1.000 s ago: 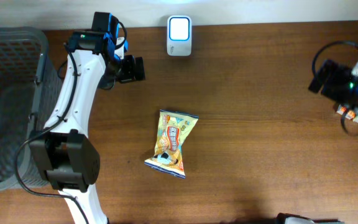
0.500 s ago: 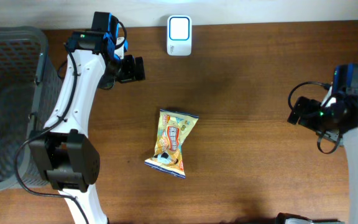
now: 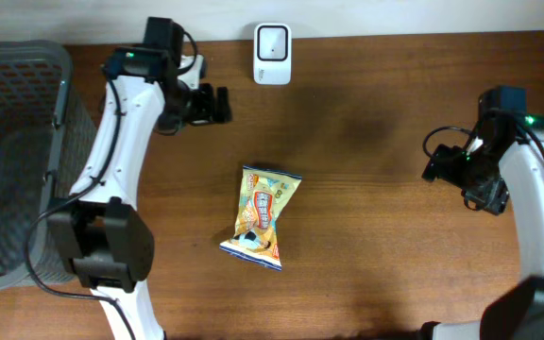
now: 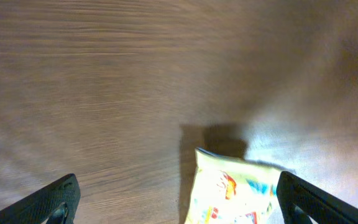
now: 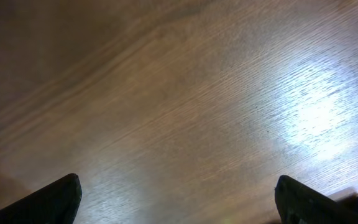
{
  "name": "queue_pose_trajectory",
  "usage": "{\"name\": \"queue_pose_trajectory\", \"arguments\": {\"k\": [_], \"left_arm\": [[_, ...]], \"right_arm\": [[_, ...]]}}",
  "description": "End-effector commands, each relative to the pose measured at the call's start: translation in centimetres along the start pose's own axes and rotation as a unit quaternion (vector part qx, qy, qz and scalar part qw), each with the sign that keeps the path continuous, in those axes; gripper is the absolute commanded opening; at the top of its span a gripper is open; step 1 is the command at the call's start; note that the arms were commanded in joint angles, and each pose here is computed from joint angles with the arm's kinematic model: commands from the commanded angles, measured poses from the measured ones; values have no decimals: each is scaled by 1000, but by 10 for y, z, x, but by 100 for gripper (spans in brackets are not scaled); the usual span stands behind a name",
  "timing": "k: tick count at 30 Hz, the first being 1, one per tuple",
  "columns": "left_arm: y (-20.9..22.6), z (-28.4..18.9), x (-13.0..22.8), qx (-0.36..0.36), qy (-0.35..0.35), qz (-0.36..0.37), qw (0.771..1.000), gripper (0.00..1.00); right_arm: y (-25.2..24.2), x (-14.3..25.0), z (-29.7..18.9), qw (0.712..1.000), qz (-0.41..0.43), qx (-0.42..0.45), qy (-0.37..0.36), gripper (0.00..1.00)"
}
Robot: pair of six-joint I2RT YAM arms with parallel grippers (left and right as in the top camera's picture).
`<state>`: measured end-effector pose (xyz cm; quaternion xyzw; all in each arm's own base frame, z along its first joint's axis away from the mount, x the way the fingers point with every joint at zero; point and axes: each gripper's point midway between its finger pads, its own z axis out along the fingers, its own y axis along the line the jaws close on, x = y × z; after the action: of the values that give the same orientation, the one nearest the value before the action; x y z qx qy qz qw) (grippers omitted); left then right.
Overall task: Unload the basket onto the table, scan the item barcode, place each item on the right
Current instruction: 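Bring the right gripper back toward the yellow snack bag, then grasp the yellow snack bag with both grippers and lift it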
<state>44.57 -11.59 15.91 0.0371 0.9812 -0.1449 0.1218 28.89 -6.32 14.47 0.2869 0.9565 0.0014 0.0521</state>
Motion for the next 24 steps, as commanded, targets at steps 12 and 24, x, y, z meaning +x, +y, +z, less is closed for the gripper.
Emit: {"name": "queue_pose_trajectory", "arguments": {"k": [12, 24], "left_arm": [[-46, 4, 93, -66, 165, 66, 982, 99], [37, -7, 44, -179, 60, -105, 976, 99]], "right_arm": [[36, 8, -66, 986, -3, -145, -86, 98], [291, 110, 80, 848, -326, -395, 140, 88]]}}
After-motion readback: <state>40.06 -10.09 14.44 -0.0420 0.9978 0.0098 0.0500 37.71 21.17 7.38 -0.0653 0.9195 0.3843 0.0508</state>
